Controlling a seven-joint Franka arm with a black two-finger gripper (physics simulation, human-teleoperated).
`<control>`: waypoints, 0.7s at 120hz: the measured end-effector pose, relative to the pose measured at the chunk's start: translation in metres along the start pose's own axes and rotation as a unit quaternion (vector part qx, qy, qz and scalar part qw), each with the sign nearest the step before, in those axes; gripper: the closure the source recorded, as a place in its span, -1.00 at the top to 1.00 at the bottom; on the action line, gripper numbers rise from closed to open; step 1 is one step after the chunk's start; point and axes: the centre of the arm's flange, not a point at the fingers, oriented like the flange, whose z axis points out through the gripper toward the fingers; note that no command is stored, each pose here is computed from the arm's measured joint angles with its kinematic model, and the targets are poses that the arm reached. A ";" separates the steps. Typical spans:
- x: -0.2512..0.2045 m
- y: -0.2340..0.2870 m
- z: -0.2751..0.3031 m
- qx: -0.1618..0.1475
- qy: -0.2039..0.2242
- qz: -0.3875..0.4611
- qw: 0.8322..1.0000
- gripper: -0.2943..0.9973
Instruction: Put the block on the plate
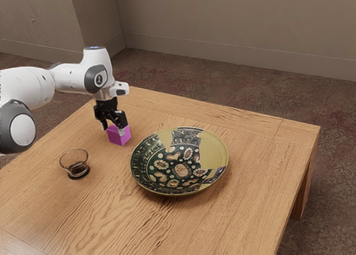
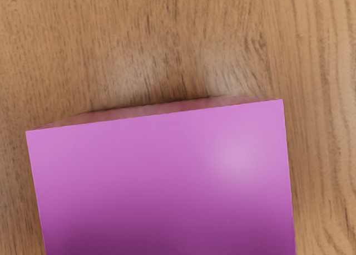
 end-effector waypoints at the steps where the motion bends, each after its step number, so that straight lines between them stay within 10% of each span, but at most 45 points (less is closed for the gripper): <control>1: 0.000 0.000 0.001 0.000 0.000 0.000 1.000 0.54; 84: 0.016 -0.008 0.030 -0.011 0.015 -0.014 1.000 0.39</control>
